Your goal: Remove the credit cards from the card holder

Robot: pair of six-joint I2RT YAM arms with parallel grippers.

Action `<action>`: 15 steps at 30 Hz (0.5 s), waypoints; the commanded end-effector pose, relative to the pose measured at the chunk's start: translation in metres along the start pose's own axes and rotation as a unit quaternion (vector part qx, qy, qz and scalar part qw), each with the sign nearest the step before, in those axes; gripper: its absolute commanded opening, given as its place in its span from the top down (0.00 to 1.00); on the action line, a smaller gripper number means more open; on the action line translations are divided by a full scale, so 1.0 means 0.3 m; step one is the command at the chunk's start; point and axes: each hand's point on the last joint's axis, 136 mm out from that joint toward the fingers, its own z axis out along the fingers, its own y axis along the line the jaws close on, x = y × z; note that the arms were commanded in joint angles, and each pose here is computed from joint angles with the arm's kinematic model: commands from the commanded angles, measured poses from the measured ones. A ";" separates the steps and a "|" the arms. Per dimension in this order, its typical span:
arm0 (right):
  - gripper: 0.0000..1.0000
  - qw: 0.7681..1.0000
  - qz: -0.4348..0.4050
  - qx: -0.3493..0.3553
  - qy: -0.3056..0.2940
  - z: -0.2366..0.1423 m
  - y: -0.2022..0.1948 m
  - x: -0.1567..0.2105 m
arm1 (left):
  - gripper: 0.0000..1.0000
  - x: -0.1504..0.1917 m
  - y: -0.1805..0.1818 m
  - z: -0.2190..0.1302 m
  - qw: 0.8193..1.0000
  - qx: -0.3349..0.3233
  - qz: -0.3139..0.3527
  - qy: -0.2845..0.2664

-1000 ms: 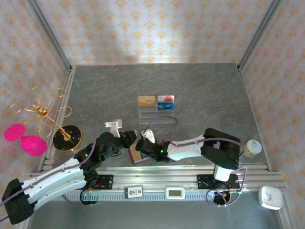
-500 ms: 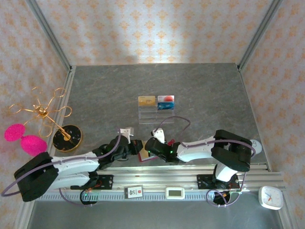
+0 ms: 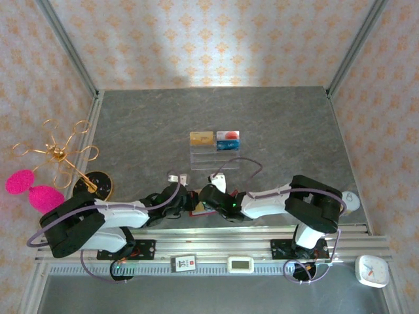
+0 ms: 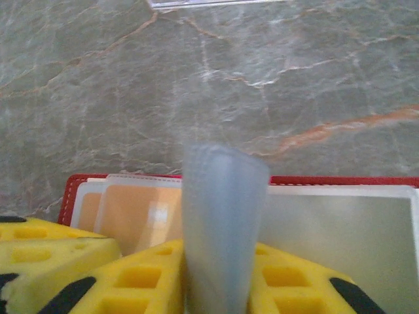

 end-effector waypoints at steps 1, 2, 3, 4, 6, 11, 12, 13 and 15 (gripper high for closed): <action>0.70 0.997 0.002 0.077 -0.008 -0.037 -0.156 0.011 | 1.00 0.050 0.076 0.012 0.998 -0.046 0.024 0.027; 0.67 0.996 0.005 0.089 -0.008 -0.048 -0.186 0.018 | 1.00 0.053 0.078 0.012 0.998 -0.047 0.025 0.029; 0.62 0.995 0.008 0.098 -0.007 -0.061 -0.215 0.024 | 1.00 0.055 0.085 0.013 0.998 -0.050 0.026 0.030; 0.58 0.994 0.012 0.112 -0.007 -0.075 -0.251 0.034 | 1.00 0.057 0.089 0.013 0.998 -0.051 0.026 0.032; 0.54 0.991 0.021 0.132 -0.007 -0.101 -0.311 0.049 | 1.00 0.058 0.093 0.013 0.998 -0.051 0.028 0.033; 0.54 0.987 0.045 0.153 -0.024 -0.183 -0.380 0.006 | 1.00 0.038 0.068 0.005 0.999 -0.036 0.028 0.024; 0.54 0.987 0.045 0.147 -0.038 -0.209 -0.368 -0.027 | 1.00 0.028 0.053 0.000 0.999 -0.029 0.029 0.019; 0.54 0.988 0.044 0.137 -0.049 -0.230 -0.350 -0.057 | 1.00 0.024 0.044 -0.003 0.999 -0.025 0.031 0.018; 0.55 0.994 0.030 0.080 -0.066 -0.272 -0.262 -0.127 | 1.00 0.006 0.030 -0.011 0.999 -0.026 0.038 0.012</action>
